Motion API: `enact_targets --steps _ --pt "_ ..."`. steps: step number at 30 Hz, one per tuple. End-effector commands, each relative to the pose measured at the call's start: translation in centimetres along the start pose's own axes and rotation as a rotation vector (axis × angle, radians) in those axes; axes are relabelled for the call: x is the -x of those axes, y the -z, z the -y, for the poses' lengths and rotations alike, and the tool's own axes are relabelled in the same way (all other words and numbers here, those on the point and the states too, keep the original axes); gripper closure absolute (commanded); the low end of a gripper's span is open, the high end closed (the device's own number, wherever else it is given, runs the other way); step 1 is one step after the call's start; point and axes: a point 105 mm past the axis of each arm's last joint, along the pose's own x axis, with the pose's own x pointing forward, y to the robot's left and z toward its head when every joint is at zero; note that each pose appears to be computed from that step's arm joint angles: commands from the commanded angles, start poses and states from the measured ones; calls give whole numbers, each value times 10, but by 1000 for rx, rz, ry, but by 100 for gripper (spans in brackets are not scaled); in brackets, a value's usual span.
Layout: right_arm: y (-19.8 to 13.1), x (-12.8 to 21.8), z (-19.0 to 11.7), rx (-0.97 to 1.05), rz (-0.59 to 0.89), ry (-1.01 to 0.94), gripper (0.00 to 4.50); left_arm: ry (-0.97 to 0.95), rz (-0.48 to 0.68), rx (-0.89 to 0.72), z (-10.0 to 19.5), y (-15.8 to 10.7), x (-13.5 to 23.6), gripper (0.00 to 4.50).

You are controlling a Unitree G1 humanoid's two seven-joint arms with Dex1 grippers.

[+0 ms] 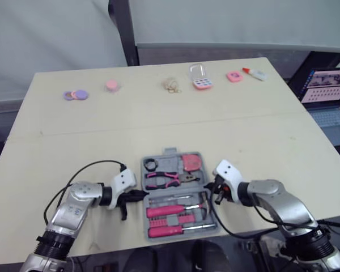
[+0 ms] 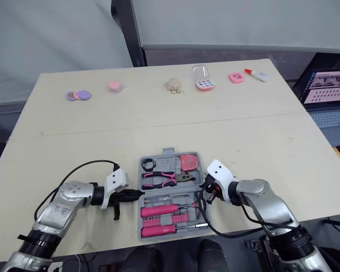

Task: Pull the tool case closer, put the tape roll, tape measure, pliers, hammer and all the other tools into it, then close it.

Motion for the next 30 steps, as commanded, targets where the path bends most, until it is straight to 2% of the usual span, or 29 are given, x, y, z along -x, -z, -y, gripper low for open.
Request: enact_targets --steps 1,21,25,30 --pt "-15 -3 -22 20 63 -85 450 55 37 -30 12 -9 -5 446" --pt "-14 -3 -21 16 57 -81 450 65 4 -24 18 2 -1 446" --pt "-12 1 -15 14 51 -58 450 -7 -11 -26 3 6 8 446" --pt "-5 16 -1 7 37 -5 450 -77 -55 -19 -10 17 37 446"
